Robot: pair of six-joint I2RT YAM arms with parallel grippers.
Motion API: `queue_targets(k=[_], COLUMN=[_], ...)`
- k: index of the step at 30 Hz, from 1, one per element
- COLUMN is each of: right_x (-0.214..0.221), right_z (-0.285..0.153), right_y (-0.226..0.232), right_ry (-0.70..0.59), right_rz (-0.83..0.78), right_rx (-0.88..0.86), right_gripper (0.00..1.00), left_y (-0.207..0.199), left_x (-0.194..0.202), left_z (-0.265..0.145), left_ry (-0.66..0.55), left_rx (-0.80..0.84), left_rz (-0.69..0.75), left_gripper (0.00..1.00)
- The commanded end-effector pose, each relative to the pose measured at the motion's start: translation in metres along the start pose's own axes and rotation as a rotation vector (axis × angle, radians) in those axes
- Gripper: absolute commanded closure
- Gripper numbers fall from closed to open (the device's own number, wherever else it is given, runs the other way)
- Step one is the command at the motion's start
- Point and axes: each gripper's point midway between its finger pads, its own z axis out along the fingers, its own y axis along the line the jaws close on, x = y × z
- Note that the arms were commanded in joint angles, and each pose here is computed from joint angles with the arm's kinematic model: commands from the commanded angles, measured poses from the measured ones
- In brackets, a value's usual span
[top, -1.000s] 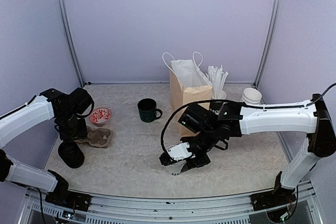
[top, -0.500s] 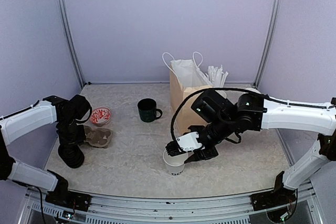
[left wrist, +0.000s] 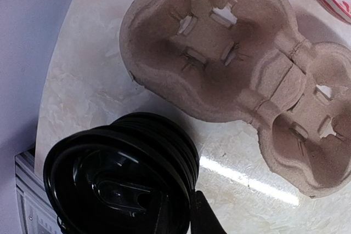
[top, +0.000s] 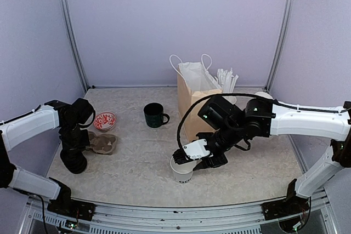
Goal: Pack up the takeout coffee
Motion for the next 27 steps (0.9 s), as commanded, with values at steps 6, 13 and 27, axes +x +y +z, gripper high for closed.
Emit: queue_targets(k=[6,13,27], right_x=[0.0,-0.003,-0.02], right_z=[-0.003,-0.007,-0.105], right_y=[-0.007,-0.012,-0.102], right_ry=[0.01,0.013,-0.327], right_rz=[0.013,0.015,0.305], right_rx=[0.014,0.02,0.177], right_gripper=[0.59,0.59,0.5], left_y=[-0.004,-0.016,-0.236], left_x=[-0.01,-0.019,-0.029], left_z=[-0.015,-0.057,-0.244], left_ry=[-0.02,-0.083,-0.362], left_rx=[0.028,0.061,0.941], left_rz=[-0.009,-0.003,0.375], left_gripper=[0.94,0.95,1.0])
